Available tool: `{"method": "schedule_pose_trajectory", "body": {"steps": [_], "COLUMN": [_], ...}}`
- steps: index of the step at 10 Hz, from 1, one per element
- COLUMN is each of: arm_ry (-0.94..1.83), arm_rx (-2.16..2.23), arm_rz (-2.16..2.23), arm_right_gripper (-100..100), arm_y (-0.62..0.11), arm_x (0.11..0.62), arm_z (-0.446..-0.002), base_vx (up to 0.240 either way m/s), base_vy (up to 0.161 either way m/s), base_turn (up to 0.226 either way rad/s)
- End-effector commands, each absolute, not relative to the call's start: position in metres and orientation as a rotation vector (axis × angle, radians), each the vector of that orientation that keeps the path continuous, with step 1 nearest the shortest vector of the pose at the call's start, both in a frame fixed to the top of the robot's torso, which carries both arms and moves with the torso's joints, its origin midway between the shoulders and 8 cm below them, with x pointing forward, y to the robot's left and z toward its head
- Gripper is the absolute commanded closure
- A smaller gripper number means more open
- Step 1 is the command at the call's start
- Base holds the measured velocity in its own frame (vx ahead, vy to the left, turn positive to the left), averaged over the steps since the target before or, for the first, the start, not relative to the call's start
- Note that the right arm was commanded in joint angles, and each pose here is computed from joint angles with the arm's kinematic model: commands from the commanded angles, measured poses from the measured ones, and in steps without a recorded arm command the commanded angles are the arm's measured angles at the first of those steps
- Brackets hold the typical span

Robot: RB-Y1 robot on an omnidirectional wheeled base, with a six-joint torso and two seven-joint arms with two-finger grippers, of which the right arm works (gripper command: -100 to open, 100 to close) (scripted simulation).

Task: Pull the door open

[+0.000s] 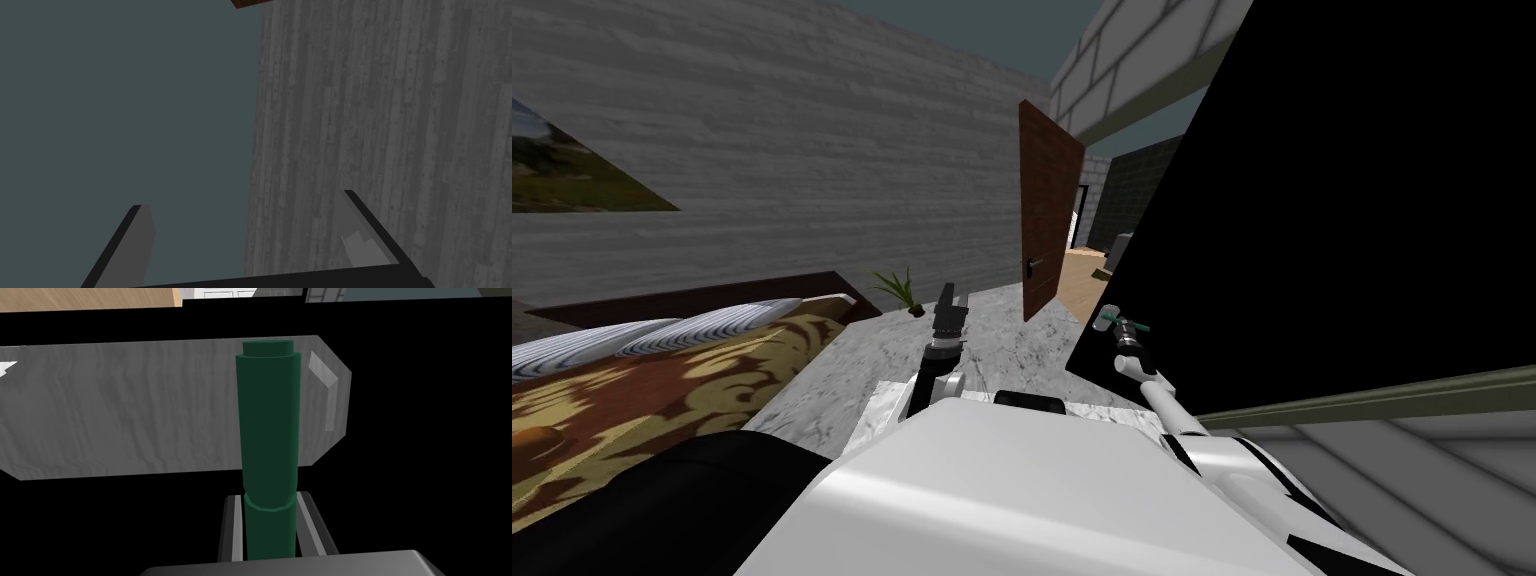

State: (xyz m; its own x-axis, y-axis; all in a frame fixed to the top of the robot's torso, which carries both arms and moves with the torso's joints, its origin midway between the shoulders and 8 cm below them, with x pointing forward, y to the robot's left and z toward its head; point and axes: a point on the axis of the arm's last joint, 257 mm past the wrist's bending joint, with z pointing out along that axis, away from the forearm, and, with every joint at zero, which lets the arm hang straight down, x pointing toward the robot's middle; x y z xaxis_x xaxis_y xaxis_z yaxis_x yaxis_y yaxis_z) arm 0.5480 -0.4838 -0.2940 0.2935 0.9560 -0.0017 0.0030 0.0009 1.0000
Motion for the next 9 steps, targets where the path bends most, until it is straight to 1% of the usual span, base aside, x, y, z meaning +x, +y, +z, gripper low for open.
{"method": "schedule_pose_trajectory", "body": {"steps": [1, 2, 4, 9], "arm_ry": [0.999, 1.006, 1.017, 1.046], "arm_rx": [1.330, 1.326, 1.325, 1.305], "arm_rz": [0.999, 1.006, 1.012, 1.044], "arm_right_gripper": [100, 100, 100, 100], "arm_y": [-0.478, -0.475, -0.473, -0.463], "arm_x": [0.550, 0.550, 0.549, 0.548], "arm_z": [-0.293, -0.293, -0.294, -0.293], "base_vx": [-0.188, -0.209, -0.121, -0.186], "base_vy": [-0.072, -0.049, -0.021, -0.052], "base_turn": [0.093, 0.100, 0.059, 0.104]}}
